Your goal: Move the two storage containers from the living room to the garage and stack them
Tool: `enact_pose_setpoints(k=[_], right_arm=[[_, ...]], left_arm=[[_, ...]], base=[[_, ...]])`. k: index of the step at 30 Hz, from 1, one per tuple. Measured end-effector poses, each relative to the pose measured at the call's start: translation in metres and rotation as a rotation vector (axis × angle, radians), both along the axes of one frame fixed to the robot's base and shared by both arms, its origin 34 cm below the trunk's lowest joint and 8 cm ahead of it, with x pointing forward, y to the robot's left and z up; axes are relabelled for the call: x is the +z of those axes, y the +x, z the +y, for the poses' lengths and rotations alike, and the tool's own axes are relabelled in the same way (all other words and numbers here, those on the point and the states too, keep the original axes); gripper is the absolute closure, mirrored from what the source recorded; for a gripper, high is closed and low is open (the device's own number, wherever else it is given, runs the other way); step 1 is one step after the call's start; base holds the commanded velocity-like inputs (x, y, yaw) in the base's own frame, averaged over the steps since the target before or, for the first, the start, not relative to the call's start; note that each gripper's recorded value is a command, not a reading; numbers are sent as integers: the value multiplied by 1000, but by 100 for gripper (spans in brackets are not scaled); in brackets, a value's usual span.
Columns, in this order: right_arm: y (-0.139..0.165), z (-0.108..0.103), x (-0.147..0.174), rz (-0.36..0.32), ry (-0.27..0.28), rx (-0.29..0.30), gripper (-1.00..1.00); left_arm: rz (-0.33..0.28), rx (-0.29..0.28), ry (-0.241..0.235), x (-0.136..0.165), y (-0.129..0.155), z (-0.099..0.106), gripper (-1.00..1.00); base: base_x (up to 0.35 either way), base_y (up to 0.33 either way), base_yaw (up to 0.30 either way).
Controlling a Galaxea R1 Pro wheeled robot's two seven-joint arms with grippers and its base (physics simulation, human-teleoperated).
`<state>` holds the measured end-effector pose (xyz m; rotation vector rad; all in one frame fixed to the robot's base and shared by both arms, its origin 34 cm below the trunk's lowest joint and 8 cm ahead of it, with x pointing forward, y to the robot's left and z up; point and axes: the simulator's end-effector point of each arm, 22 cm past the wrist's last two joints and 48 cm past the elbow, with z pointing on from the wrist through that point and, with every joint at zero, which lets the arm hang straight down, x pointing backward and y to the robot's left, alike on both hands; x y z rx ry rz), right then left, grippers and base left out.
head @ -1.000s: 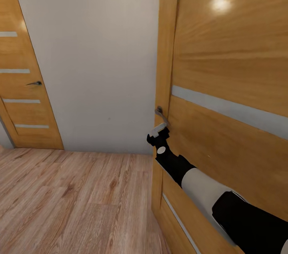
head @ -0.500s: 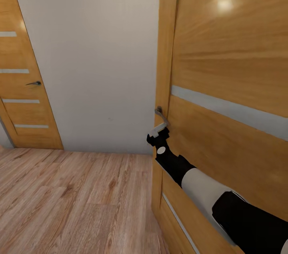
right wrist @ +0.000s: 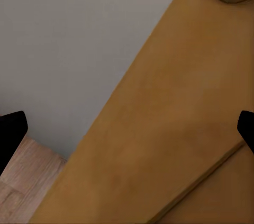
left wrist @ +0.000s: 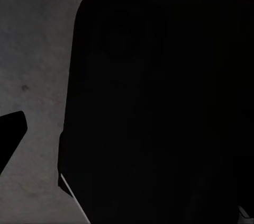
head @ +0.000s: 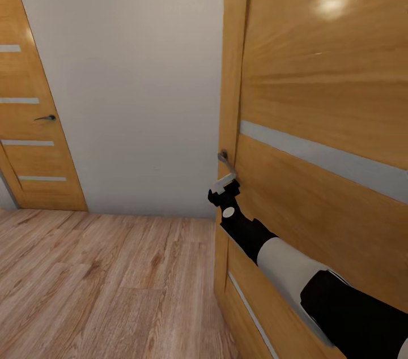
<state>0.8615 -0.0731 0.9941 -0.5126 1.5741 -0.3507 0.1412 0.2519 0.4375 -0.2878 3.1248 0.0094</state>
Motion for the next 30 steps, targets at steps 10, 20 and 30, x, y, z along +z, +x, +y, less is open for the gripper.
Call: enact_pose_setpoints(k=[10, 20, 30], right_arm=[[0, -4, -7, 13, -4, -9, -100], [0, -6, -8, 15, 4, -12, -100], [-1, -25, -41, 54, -30, -34, -100]], left_arm=[[1, 0, -1, 0, 0, -1, -100], [0, 0, -1, 0, 0, -1, -100], [0, 0, -1, 0, 0, -1, -100]], base=[[199, 0, 0], [106, 0, 0], [2, 0, 0]])
